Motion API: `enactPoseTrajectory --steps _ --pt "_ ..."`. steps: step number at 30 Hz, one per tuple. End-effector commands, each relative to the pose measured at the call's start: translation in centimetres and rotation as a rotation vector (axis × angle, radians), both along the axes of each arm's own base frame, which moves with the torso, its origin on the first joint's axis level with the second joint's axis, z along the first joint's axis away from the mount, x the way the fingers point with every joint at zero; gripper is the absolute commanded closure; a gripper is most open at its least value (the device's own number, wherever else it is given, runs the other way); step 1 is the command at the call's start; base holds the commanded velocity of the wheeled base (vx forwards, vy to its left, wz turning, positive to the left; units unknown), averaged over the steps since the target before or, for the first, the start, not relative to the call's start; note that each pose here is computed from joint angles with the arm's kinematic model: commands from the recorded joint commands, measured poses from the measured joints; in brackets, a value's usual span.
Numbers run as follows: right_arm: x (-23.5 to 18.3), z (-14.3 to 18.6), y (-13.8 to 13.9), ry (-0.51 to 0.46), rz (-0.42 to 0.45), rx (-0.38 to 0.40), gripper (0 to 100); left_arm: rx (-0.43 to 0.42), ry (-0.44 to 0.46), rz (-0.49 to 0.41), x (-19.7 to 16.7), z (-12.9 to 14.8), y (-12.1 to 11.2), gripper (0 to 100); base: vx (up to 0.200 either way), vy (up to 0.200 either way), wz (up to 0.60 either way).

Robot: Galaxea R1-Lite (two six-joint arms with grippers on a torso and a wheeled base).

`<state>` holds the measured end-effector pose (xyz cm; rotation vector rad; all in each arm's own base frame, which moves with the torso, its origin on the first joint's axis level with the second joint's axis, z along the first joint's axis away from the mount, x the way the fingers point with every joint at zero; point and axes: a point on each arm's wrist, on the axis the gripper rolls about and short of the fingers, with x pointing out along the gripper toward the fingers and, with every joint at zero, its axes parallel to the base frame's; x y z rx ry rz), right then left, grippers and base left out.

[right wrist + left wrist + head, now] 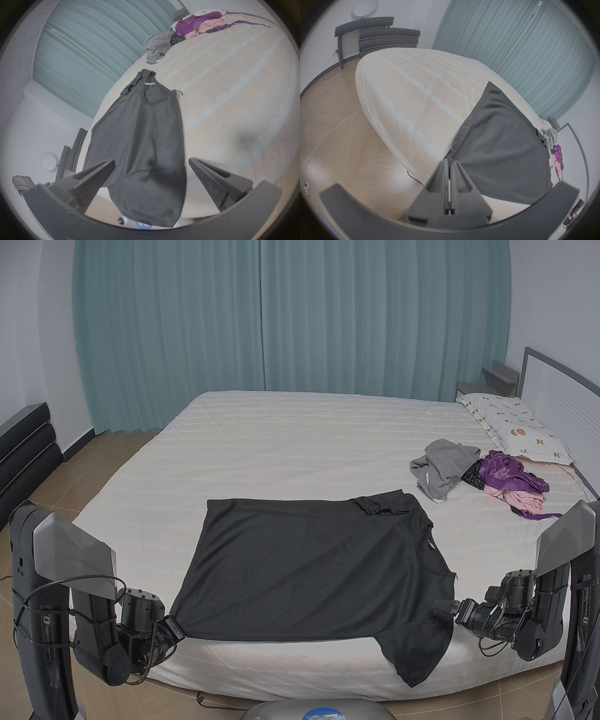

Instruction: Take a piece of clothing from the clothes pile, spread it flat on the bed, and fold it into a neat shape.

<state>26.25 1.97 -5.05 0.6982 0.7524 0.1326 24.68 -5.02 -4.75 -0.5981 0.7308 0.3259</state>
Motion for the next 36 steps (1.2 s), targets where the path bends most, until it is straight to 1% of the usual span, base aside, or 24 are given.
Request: enactPoseTrajectory --steps 1,2,3,5,6,8,12,13,14,16,22,26,32,33,36 --pt "0.8 -0.5 -0.1 -0.008 -0.004 -0.003 0 0.0 0.001 0.001 0.0 -0.1 0.0 100 0.0 0.0 0.0" --pt "1.1 -0.6 -0.1 -0.007 -0.002 -0.01 0 -0.001 0.001 0.0 0.0 -0.1 0.0 100 0.0 0.0 0.0" --pt "1.2 -0.7 -0.2 -0.001 0.005 -0.02 100 -0.001 0.001 0.0 0.0 -0.1 0.0 100 0.0 0.0 0.0" --pt "1.2 -0.8 -0.2 0.003 0.014 -0.034 100 -0.001 0.001 0.0 0.0 -0.1 0.0 100 0.0 0.0 0.0" --pt "1.5 -0.9 -0.3 -0.003 0.021 -0.069 100 -0.003 0.001 0.0 0.0 -0.1 0.0 100 0.0 0.0 0.0" --pt "1.7 -1.1 -0.4 -0.001 0.008 -0.087 100 -0.003 0.001 0.0 0.0 -0.1 0.0 100 0.0 0.0 0.0" --pt "2.2 -1.1 -0.5 -0.012 0.001 -0.091 100 -0.005 -0.007 0.0 0.2 0.0 -0.1 100 0.0 0.0 0.0" --pt "3.3 -1.0 -1.2 -0.026 -0.027 -0.092 100 -0.006 -0.016 -0.011 0.3 0.1 -0.4 100 0.0 0.0 0.0" --pt "3.3 -1.0 -1.2 -0.026 -0.027 -0.092 100 -0.006 -0.016 -0.011 0.3 0.1 -0.4 100 0.0 0.0 0.0" --pt "4.5 -0.1 -1.8 -0.056 -0.047 -0.089 100 -0.007 -0.022 -0.012 0.4 0.2 -0.5 100 0.0 0.0 0.0" --pt "6.5 1.3 -1.9 -0.118 -0.051 -0.088 100 -0.01 -0.034 -0.003 0.6 0.3 -0.3 100 0.0 0.0 0.0" --pt "7.5 0.9 -1.5 -0.089 -0.033 -0.085 100 -0.013 -0.034 -0.002 0.6 0.2 -0.3 100 0.0 0.0 0.0" --pt "8.4 0.0 -1.3 -0.076 -0.022 -0.091 100 -0.017 -0.032 -0.006 0.6 0.1 -0.3 100 0.0 0.0 0.0" --pt "8.5 0.0 -1.4 -0.067 -0.021 -0.096 0 -0.017 -0.032 -0.006 0.6 0.1 -0.3 100 0.0 0.0 0.0" --pt "8.6 -0.2 -1.8 -0.052 -0.015 -0.105 0 -0.019 -0.031 -0.006 0.6 0.1 -0.3 100 0.0 0.0 0.0"
